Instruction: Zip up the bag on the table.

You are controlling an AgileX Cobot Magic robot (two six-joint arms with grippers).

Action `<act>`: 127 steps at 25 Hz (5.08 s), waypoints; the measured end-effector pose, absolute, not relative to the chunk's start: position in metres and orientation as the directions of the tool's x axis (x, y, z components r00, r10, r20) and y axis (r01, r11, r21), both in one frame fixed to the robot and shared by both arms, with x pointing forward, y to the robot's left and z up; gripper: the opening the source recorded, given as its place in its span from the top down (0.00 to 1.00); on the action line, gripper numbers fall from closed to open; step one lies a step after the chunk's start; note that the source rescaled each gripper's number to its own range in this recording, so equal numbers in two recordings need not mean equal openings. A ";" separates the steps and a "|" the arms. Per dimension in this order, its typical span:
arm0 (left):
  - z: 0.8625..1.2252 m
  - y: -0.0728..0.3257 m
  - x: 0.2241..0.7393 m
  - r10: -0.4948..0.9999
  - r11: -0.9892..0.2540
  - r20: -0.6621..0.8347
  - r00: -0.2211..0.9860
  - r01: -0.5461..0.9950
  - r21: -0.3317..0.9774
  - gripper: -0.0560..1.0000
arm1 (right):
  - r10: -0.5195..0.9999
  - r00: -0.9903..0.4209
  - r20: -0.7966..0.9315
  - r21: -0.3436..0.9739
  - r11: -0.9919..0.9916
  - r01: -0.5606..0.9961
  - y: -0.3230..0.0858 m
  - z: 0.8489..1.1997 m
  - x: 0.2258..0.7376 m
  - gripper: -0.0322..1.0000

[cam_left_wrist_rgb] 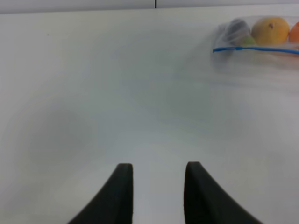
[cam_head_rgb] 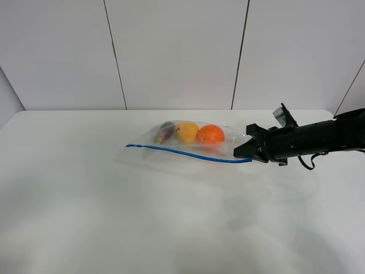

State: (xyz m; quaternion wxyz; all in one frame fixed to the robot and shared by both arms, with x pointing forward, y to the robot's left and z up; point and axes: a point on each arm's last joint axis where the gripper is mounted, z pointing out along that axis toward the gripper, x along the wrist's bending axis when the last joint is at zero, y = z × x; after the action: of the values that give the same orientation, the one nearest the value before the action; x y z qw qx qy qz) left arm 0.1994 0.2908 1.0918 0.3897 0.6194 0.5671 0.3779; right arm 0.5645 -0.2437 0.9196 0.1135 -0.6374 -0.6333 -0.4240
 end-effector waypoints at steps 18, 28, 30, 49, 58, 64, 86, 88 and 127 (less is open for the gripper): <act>1.060 0.292 0.220 0.998 -0.035 0.004 0.064 0.496 0.868 0.21 | 0.712 -0.161 0.683 0.393 -0.173 0.903 -0.244 0.920 0.565 0.97; 1.060 0.292 0.220 0.998 -0.034 0.003 0.064 0.496 0.868 0.21 | 0.724 -0.149 0.673 0.397 -0.185 0.899 -0.245 0.919 0.566 0.95; 1.060 0.292 0.220 0.998 -0.034 0.003 0.064 0.496 0.868 0.21 | 0.724 -0.149 0.673 0.397 -0.185 0.899 -0.245 0.919 0.566 0.85; 1.060 0.292 0.220 0.998 -0.033 0.002 0.063 0.496 0.868 0.21 | 0.727 -0.158 0.668 0.405 -0.178 0.897 -0.245 0.919 0.566 0.00; 1.060 0.292 0.220 0.998 -0.033 0.002 0.063 0.496 0.868 0.21 | 0.790 -0.162 0.592 0.424 -0.133 0.896 -0.251 0.913 0.566 0.00; 1.060 0.292 0.220 0.998 -0.033 0.002 0.063 0.496 0.868 0.21 | 0.831 -0.154 0.535 0.441 -0.119 0.890 -0.256 0.910 0.568 0.00; 1.060 0.292 0.220 0.998 -0.031 0.000 0.062 0.496 0.868 0.21 | 1.000 -0.019 -0.006 0.401 0.020 0.916 -0.305 0.938 0.603 0.00; 1.060 0.292 0.220 0.998 -0.031 0.000 0.062 0.496 0.868 0.21 | 0.999 0.029 -0.040 0.407 -0.011 0.913 -0.310 0.938 0.603 0.00; 1.060 0.292 0.220 0.998 -0.030 0.000 0.062 0.495 0.869 0.21 | 0.999 -0.036 -0.026 0.546 0.044 0.837 -0.307 1.063 0.541 0.00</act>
State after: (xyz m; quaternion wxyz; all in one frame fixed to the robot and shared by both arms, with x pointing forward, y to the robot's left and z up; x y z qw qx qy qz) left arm 0.2204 0.2920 1.0600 0.3659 0.6300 0.5924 0.3439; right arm 0.5407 -0.3071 1.0629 -0.2068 -0.6628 -0.6924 -0.1961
